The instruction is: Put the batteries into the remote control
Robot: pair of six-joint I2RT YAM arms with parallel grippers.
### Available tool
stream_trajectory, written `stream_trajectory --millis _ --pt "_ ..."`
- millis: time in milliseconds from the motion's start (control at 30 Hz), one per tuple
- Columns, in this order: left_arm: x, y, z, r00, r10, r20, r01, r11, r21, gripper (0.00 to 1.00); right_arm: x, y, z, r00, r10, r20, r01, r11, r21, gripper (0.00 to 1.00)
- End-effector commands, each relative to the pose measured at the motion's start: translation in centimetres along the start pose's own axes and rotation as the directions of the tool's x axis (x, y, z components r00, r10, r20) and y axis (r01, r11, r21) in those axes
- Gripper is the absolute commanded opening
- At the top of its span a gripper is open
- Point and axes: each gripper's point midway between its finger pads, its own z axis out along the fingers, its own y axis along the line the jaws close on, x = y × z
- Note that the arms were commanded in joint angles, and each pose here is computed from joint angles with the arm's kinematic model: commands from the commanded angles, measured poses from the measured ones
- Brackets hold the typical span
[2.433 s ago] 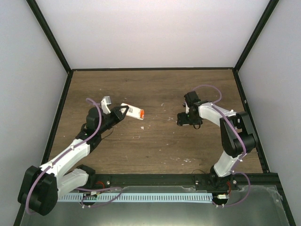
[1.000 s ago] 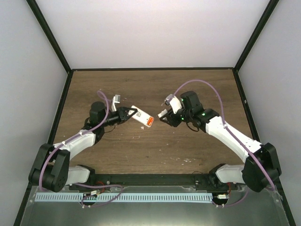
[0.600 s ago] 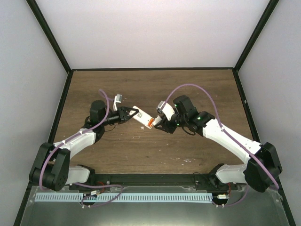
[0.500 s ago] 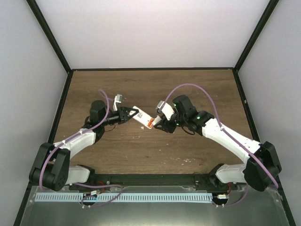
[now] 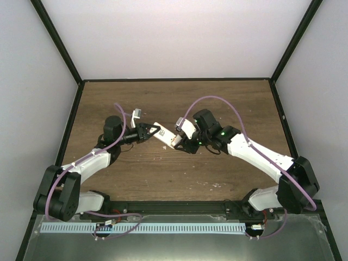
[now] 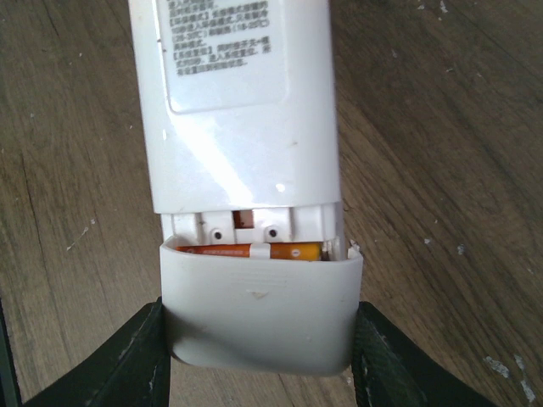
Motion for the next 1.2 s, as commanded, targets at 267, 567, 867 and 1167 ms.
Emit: stream_trajectory --millis 267,567,867,1167 --pt "0.2 -1.3 -0.3 0.999 0.037 -0.013 -0.036 0.998 0.047 0.00 -1.7 1.1 0.4 0.995 -0.097 -0.004 0.097 0.995 0.027 0.26" --pt "0.4 -1.5 -0.3 0.999 0.033 -0.028 -0.031 0.998 0.056 0.00 -0.6 1.8 1.5 0.985 -0.157 -0.065 0.159 0.987 0.026 0.26" --pt "0.7 0.1 -0.4 0.999 0.053 -0.004 -0.053 0.999 0.008 0.00 -0.2 1.5 1.7 0.986 -0.150 -0.070 0.153 0.987 0.054 0.26" --pt "1.6 4.3 -0.9 0.993 0.054 0.107 -0.053 0.998 -0.016 0.00 0.2 1.7 1.5 0.989 -0.151 -0.001 0.151 0.987 0.049 0.27"
